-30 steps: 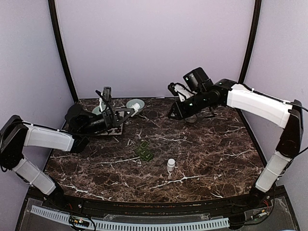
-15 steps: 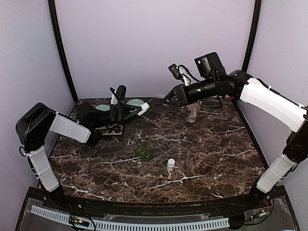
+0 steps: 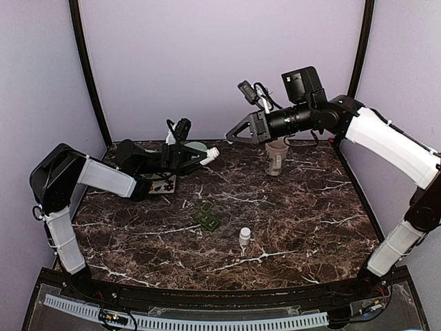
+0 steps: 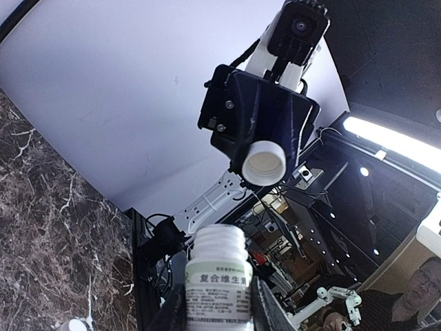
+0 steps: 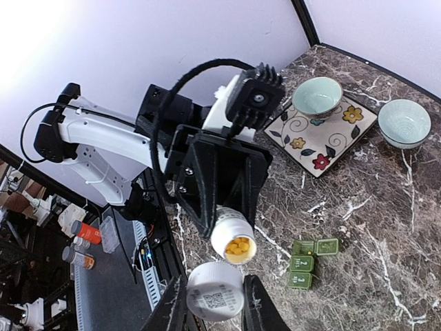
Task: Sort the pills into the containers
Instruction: Close the lid of the pill bottle on the pill bottle.
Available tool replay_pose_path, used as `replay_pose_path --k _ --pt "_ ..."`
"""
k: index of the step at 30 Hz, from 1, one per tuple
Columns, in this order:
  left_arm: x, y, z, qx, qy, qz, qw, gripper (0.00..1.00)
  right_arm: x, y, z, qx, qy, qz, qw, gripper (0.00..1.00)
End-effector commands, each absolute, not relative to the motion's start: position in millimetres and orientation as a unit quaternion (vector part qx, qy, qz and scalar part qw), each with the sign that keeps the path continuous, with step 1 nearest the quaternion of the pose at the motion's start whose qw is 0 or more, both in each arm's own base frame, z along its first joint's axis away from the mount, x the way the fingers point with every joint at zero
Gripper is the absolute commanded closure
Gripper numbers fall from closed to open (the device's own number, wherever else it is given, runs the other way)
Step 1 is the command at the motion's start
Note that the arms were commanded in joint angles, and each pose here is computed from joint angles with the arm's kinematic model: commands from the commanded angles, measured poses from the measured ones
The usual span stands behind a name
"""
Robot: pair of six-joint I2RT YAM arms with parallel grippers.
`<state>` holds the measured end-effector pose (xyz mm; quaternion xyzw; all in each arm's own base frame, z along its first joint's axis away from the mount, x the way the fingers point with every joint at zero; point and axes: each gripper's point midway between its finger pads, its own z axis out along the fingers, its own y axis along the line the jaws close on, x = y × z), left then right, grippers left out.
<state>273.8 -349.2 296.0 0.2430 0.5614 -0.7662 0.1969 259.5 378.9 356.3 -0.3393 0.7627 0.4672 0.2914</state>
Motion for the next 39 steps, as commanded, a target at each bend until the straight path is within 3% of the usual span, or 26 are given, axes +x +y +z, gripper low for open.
replay_pose_path --k 1,39 --pt "259 -343 318 0.302 0.519 -0.768 0.221 1.0 257 389 367 -0.355 0.744 0.49 0.285 1.0" --pt "255 -347 334 0.323 0.51 -0.769 0.208 1.0 249 412 347 -0.364 0.743 0.508 0.24 0.98"
